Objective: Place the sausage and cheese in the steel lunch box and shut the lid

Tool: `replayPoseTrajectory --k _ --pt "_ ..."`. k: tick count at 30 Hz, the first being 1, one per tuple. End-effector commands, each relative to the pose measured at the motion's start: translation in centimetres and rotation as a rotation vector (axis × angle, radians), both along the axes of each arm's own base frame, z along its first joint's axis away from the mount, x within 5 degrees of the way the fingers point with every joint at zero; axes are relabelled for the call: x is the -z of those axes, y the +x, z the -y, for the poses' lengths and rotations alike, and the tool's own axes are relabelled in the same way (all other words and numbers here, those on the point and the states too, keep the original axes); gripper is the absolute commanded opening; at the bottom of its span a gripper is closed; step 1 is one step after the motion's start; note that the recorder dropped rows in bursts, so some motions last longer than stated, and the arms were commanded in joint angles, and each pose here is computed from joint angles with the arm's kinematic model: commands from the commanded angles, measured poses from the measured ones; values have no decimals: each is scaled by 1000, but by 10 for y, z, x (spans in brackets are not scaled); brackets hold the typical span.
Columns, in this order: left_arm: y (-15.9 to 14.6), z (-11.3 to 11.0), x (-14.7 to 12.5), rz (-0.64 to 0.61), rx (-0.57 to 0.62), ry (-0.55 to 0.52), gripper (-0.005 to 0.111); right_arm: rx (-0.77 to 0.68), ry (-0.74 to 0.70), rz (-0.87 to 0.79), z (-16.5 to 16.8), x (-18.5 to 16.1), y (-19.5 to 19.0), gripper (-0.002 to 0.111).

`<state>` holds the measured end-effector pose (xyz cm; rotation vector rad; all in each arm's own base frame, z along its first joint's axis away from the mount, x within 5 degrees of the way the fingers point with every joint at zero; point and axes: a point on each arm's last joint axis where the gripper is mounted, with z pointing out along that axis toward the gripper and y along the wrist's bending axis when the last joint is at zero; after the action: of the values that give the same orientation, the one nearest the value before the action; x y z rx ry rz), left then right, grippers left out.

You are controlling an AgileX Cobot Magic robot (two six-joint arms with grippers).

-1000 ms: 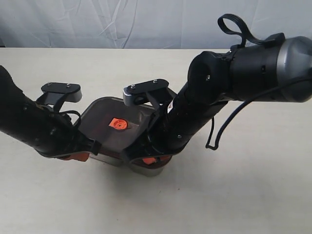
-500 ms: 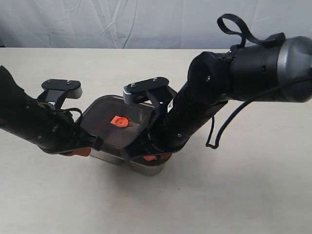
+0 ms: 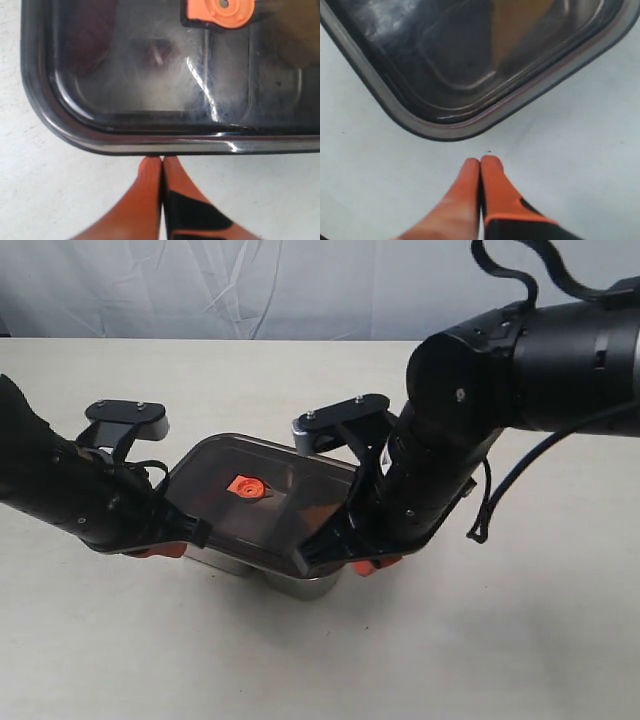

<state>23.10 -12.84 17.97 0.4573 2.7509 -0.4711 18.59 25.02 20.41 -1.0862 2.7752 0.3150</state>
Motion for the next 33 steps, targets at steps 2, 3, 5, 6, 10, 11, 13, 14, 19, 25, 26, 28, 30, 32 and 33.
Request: replayPoseTrajectory --k 2,3,5,6,10,11,13,14,19,25,26,28,30,32,33 --pt "3 -1 1 16 -18 -9 0 -10 3 -25 -7 16 4 0" --pt "3 -1 1 16 -18 -9 0 -9 4 -23 -8 18 5 0" --pt "3 -1 1 16 -16 -8 0 -3 13 -17 -10 20 6 0" --pt "3 -1 1 16 -16 -8 0 -2 16 -13 -11 22 7 0" --pt "3 -1 1 16 -13 -8 0 3 36 5 -13 22 9 0" --pt "3 -1 1 16 -13 -8 0 4 38 7 -13 22 9 0" --pt "2 -1 1 5 -9 -7 0 3 37 8 -13 22 9 0" --pt "1 0 1 -4 -5 -6 0 1 36 10 -13 22 9 0" --pt "-5 -1 -4 -30 17 -10 0 3 42 16 -13 21 10 0" --pt "-16 -5 -38 67 31 -62 0 2 51 29 -14 21 11 0" --pt "-17 -6 -48 108 30 -76 0 2 51 29 -14 21 11 0" --pt "-16 -8 -64 207 31 -82 0 0 40 18 -13 21 10 0" --pt "-11 -12 -73 286 18 -72 0 -6 18 1 -11 22 8 0" --pt "-5 -16 -72 276 4 -58 0 -13 3 -4 -10 22 8 0" --pt "-1 -17 -68 254 -5 -49 0 -18 -1 1 -9 23 8 0"
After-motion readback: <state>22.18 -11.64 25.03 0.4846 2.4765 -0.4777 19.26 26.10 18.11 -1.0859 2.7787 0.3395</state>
